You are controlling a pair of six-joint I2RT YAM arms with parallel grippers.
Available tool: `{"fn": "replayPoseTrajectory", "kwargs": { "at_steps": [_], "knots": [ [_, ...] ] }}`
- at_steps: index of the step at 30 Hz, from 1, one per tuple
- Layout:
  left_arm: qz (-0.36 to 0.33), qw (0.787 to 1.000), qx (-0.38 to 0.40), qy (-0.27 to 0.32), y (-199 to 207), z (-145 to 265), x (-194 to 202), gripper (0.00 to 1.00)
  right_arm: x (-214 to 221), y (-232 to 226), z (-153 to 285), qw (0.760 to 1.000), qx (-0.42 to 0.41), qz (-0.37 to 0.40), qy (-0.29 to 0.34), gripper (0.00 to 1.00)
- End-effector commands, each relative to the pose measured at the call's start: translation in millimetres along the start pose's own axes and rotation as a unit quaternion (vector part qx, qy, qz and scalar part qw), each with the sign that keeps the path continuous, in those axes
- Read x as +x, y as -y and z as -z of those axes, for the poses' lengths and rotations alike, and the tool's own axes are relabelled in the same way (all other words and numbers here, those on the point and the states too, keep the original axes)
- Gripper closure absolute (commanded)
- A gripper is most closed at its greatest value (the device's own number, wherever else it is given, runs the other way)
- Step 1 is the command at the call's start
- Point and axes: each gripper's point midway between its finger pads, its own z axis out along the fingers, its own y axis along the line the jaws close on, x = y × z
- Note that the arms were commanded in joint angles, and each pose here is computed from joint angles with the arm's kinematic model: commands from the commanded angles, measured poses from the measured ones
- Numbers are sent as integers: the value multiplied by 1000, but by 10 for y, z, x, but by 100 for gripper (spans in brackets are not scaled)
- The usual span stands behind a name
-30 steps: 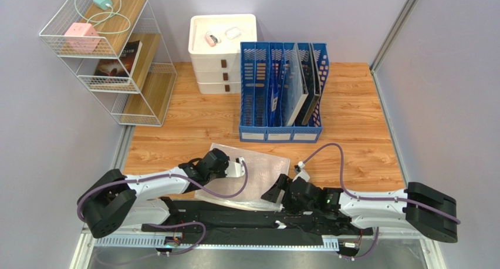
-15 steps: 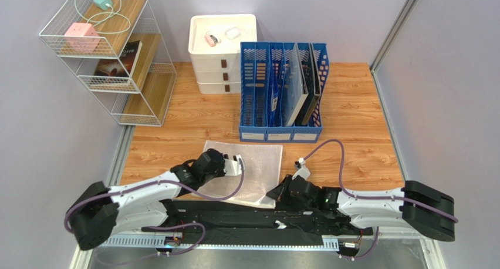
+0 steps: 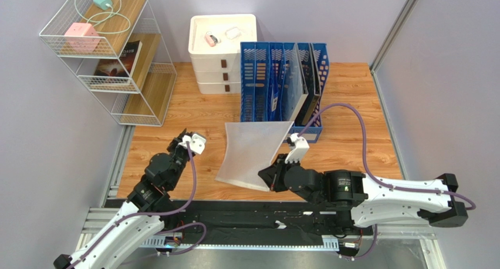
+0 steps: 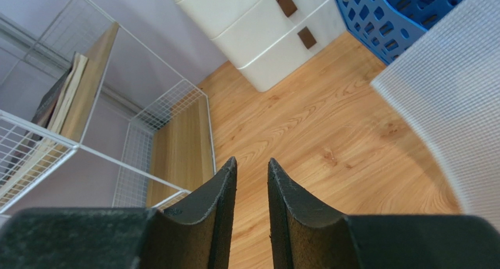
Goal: Organize the desk
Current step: Pick up the storage bag from the corner of the board.
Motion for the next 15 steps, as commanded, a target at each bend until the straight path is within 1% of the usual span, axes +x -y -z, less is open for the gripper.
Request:
{"fn": "replayPoseTrajectory", "kwargs": {
  "at_steps": [1, 2, 3, 4, 5, 6, 7, 8, 9, 10, 11, 13, 15],
  "knots": [
    [15, 999, 6, -30, 158, -89, 231, 67, -486, -272, 312, 983, 69, 165, 50, 100],
    [14, 999, 9, -35, 200, -137, 263, 67, -496, -392, 287, 976, 86, 194, 50, 100],
    [12, 999, 11, -40, 218, -155, 282, 67, -550, -314, 369, 964, 118, 236, 42, 100],
    [11, 999, 7, -46, 206, -167, 299, 67, -830, -592, 528, 967, 106, 219, 71, 100],
    [9, 999, 8, -49, 215, -176, 310, 67, -793, -636, 460, 958, 130, 248, 65, 100],
    [10, 999, 10, -46, 226, -177, 304, 67, -836, -565, 515, 944, 155, 285, 54, 100],
    [11, 999, 11, -45, 227, -171, 308, 67, -919, -636, 552, 942, 160, 289, 59, 100],
    [12, 999, 9, -40, 217, -157, 294, 67, -977, -803, 551, 939, 157, 301, 59, 100],
    [11, 999, 10, -38, 218, -150, 296, 67, -1039, -820, 605, 934, 163, 314, 56, 100],
    [14, 999, 9, -36, 208, -144, 287, 67, -1081, -878, 623, 932, 163, 319, 60, 100],
    [15, 999, 10, -34, 208, -131, 282, 67, -1174, -1030, 653, 933, 151, 320, 66, 100],
    [17, 999, 9, -34, 204, -125, 285, 67, -1288, -1066, 712, 927, 154, 333, 72, 100],
    [17, 999, 8, -36, 201, -123, 296, 67, -1405, -1159, 777, 927, 139, 341, 76, 100]
  ]
}}
